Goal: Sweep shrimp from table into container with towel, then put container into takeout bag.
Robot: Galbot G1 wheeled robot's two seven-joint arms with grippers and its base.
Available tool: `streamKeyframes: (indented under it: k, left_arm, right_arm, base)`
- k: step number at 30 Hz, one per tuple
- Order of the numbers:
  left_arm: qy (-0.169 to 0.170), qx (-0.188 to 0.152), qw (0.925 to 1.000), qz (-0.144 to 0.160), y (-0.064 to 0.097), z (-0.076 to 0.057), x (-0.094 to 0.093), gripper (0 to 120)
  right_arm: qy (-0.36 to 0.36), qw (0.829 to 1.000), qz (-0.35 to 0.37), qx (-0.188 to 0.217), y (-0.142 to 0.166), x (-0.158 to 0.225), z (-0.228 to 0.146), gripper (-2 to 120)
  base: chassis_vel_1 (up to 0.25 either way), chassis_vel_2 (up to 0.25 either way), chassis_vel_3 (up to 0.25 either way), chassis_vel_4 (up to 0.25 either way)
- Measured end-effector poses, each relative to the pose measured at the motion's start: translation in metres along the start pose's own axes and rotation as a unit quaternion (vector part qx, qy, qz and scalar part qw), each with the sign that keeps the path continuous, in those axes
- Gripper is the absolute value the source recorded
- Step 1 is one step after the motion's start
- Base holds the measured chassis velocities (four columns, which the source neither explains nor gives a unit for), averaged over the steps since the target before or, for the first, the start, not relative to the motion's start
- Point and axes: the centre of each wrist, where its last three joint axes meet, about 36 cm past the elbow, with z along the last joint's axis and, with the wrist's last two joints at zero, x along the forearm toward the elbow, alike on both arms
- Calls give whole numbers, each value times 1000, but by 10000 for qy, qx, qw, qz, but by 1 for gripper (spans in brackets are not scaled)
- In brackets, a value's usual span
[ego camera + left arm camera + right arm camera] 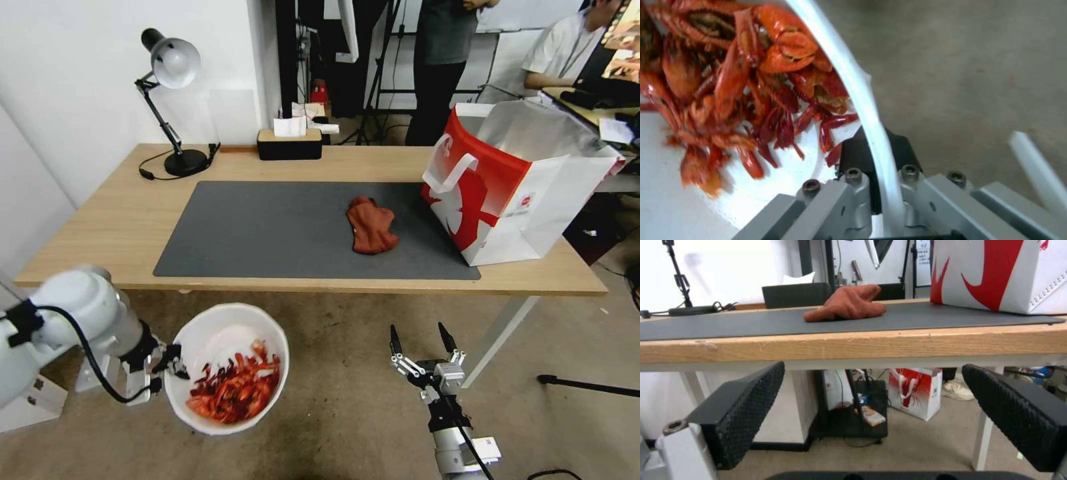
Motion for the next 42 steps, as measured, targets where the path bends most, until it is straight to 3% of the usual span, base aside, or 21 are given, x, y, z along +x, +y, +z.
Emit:
streamKeyframes:
  k: [3, 8, 14, 17, 25, 30, 34, 35, 36, 38, 39, 42]
  left_arm:
    - [33, 164, 9989, -429, 13, -6, 30, 0]
    - [83, 467, 9953, -849, 19, -4, 54, 0]
    - [282, 810, 9880, -1285, 21, 6, 75, 0]
    - [412, 1102, 9803, -1588, 14, 21, 83, 0]
    - [438, 1359, 9705, -1944, 7, 51, 76, 0]
    - [295, 1342, 9699, -2011, 19, 82, 56, 0]
    - [256, 1318, 9692, -2067, 24, 93, 50, 0]
    - [245, 1306, 9679, -2133, 31, 103, 48, 0]
    - [245, 1306, 9679, -2133, 31, 103, 48, 0]
    - [228, 1245, 9658, -2263, 48, 121, 45, 0]
    - [228, 1245, 9658, -2263, 48, 121, 45, 0]
    - [173, 1138, 9655, -2334, 76, 143, 41, 0]
  right_arm:
    - [-6, 10000, 1, 3, 0, 1, -1, 100]
    - [-11, 10000, -1, -2, 0, 2, -3, 100]
    - [-40, 10000, -70, -3, 4, 0, -4, 100]
    - [-76, 9999, -110, 24, 5, 0, -7, 100]
    - [-114, 9999, -33, 48, 12, 8, -13, 100]
    - [-158, 9999, 35, 47, 17, 14, -18, 100]
    - [-177, 9998, 55, 46, 20, 15, -21, 100]
    - [-203, 9998, 77, 54, 22, 16, -24, 100]
    - [-203, 9998, 77, 54, 22, 16, -24, 100]
    - [-231, 9996, 125, 78, 22, 18, -27, 100]
    - [-231, 9996, 125, 78, 22, 18, -27, 100]
    - [-244, 9994, 206, 121, 20, 20, -30, 100]
  base:
    - [0, 0, 0, 0]
    - [0, 0, 0, 0]
    - [0, 0, 0, 0]
    - [0, 0, 0, 0]
    - [0, 0, 0, 0]
    - [0, 0, 0, 0]
    - [0, 0, 0, 0]
    - [0, 0, 0, 0]
    - [0, 0, 0, 0]
    - [0, 0, 0, 0]
    - [0, 0, 0, 0]
    - [0, 0, 0, 0]
